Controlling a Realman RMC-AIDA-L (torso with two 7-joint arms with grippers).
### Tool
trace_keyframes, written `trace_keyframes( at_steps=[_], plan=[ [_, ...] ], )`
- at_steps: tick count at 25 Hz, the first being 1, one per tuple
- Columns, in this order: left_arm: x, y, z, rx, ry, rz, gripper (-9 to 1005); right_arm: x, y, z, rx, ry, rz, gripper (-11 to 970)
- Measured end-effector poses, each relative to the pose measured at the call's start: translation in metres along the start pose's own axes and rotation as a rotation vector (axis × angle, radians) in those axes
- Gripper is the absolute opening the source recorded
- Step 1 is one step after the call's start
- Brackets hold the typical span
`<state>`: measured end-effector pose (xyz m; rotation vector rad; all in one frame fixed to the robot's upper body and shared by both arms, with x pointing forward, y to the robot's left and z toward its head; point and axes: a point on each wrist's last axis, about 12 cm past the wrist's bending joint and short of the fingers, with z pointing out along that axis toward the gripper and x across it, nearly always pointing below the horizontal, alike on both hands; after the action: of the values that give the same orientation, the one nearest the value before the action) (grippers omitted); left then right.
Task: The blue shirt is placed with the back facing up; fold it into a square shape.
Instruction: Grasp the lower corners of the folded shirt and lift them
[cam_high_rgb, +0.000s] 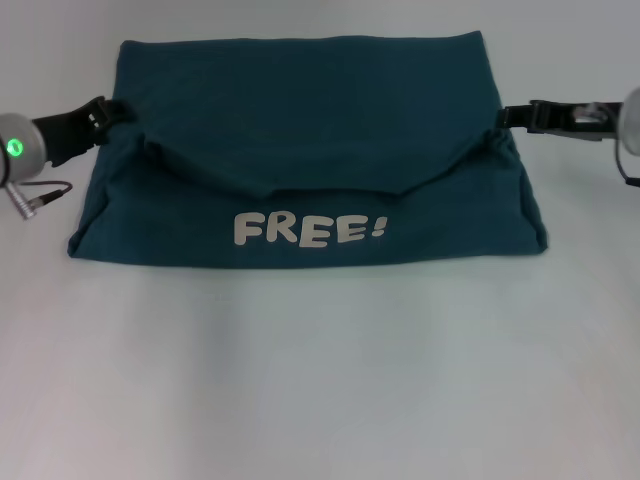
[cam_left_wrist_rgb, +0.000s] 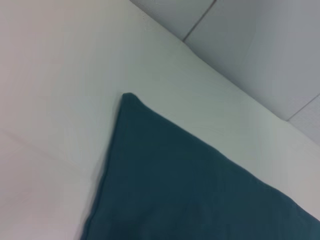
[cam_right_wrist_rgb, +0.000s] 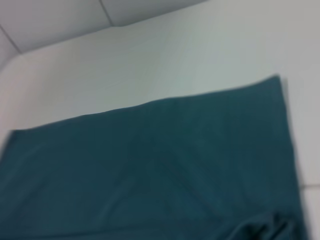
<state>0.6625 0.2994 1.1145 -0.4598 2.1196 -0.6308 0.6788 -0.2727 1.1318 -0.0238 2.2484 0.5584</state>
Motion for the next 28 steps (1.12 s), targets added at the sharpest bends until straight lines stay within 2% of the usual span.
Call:
trace_keyframes(
  at_steps=[1, 2, 6, 9, 14, 17, 21, 26, 28],
  plan=[
    [0.005, 0.008, -0.01, 0.032, 0.018, 0.003, 510, 0.005, -0.002, -0.006, -0.038, 0.007, 0.028, 534],
    [0.005, 0.008, -0.01, 0.032, 0.018, 0.003, 525, 0.01, -0.005, -0.012, -0.073, 0.013, 0.053, 534],
    [0.016, 0.026, -0.03, 0.088, 0.071, 0.028, 541, 0.036, -0.018, -0.036, -0.188, 0.058, 0.132, 535],
    [0.024, 0.043, -0.043, 0.084, 0.095, 0.055, 541, 0.054, -0.026, -0.049, -0.265, 0.08, 0.155, 529],
    [0.036, 0.063, -0.054, 0.064, 0.116, 0.07, 540, 0.08, -0.037, -0.073, -0.379, 0.05, 0.2, 523],
    [0.04, 0.066, -0.053, 0.048, 0.105, 0.073, 540, 0.091, -0.042, -0.077, -0.391, 0.033, 0.217, 520],
    [0.046, 0.065, -0.049, 0.043, 0.106, 0.129, 540, 0.105, -0.047, -0.077, -0.398, 0.042, 0.233, 515],
    [0.049, 0.066, -0.044, 0.029, 0.099, 0.204, 541, 0.107, -0.047, -0.077, -0.402, 0.044, 0.232, 509],
    [0.05, 0.067, -0.044, 0.022, 0.098, 0.204, 540, 0.107, -0.047, -0.078, -0.404, 0.045, 0.232, 507]
  ],
)
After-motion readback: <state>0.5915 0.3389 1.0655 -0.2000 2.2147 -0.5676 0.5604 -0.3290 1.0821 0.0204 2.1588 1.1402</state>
